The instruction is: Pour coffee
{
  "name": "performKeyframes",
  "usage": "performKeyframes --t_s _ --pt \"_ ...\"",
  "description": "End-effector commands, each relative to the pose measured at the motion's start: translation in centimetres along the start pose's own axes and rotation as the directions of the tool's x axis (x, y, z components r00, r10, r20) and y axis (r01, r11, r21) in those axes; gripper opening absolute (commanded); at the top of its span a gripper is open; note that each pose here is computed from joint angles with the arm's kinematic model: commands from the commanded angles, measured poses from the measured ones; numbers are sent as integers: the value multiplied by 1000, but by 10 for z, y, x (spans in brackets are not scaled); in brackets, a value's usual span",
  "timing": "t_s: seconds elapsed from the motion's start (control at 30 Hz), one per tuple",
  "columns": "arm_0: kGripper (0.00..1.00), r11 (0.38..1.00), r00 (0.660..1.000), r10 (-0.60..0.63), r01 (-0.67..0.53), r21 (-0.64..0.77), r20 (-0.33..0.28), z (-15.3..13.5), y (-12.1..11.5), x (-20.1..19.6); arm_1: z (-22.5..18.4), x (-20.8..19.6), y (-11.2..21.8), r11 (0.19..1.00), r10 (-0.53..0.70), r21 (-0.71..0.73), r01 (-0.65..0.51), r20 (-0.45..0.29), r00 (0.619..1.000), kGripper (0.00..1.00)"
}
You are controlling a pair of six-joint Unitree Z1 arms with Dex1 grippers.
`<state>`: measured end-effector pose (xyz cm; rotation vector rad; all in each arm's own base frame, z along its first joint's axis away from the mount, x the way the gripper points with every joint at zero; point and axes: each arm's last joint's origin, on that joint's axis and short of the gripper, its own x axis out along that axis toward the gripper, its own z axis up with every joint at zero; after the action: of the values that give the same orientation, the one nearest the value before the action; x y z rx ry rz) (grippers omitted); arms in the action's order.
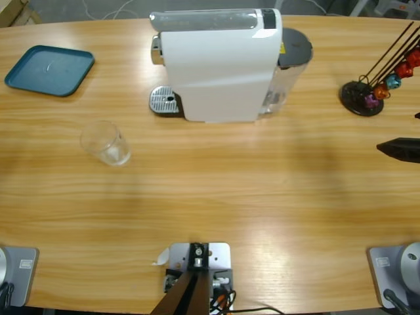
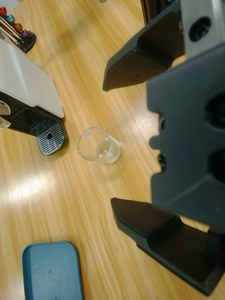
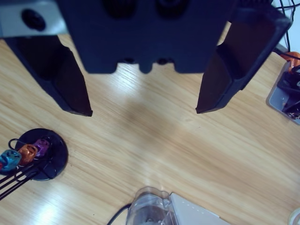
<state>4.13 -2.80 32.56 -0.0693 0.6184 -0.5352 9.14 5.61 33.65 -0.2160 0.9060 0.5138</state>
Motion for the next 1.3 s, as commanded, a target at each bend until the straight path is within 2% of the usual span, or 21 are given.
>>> performKeyframes --t_s 0.03,0.2,0.27,0.33,0.37,0.47,0.57,0.7,0.83,1.0,1.07,1.13,1.3 --pt "999 1000 999 12 -12 8 -47 -5 3 11 -3 11 -1 1000 -18 12 19 -59 998 1000" --pt "987 1000 999 12 -11 7 -53 -4 3 12 -3 12 -1 1000 -18 12 19 -64 998 1000" --pt "972 1000 1000 8 -8 -7 -28 -1 2 13 -2 12 -1 1000 -18 12 19 -65 998 1000" --pt "878 996 1000 2 0 -92 26 36 -3 17 -1 14 -1 1000 -19 12 20 -75 997 1000" --pt "867 991 1000 -1 4 -135 26 58 -5 23 0 16 -1 1000 -19 11 20 -85 996 1000" --pt "872 968 998 -61 53 -245 -27 114 -11 62 3 21 -1 1000 -16 8 17 -120 993 1000" --pt "872 919 990 -122 83 -386 -78 142 -6 112 2 21 -1 1000 -16 6 17 -122 992 1000" --pt "862 856 978 -176 94 -509 -115 155 -1 161 2 20 -1 1000 -16 6 17 -117 993 1000" --pt "859 847 971 -203 109 -520 -127 172 2 196 6 26 -1 1000 -17 6 18 -145 989 1000" --pt "857 822 935 -322 199 -534 -148 193 -1 238 7 28 -1 1000 -17 6 18 -152 988 1000" --pt "837 810 920 -353 211 -547 -168 194 -4 252 8 28 -1 1000 -17 6 18 -155 988 1000" --pt "771 792 899 -392 222 -570 -196 190 -8 264 9 30 -1 1000 -17 7 19 -161 987 1000" --pt "770 779 883 -412 212 -590 -227 183 -13 274 9 30 -1 1000 -17 7 19 -163 986 1000"
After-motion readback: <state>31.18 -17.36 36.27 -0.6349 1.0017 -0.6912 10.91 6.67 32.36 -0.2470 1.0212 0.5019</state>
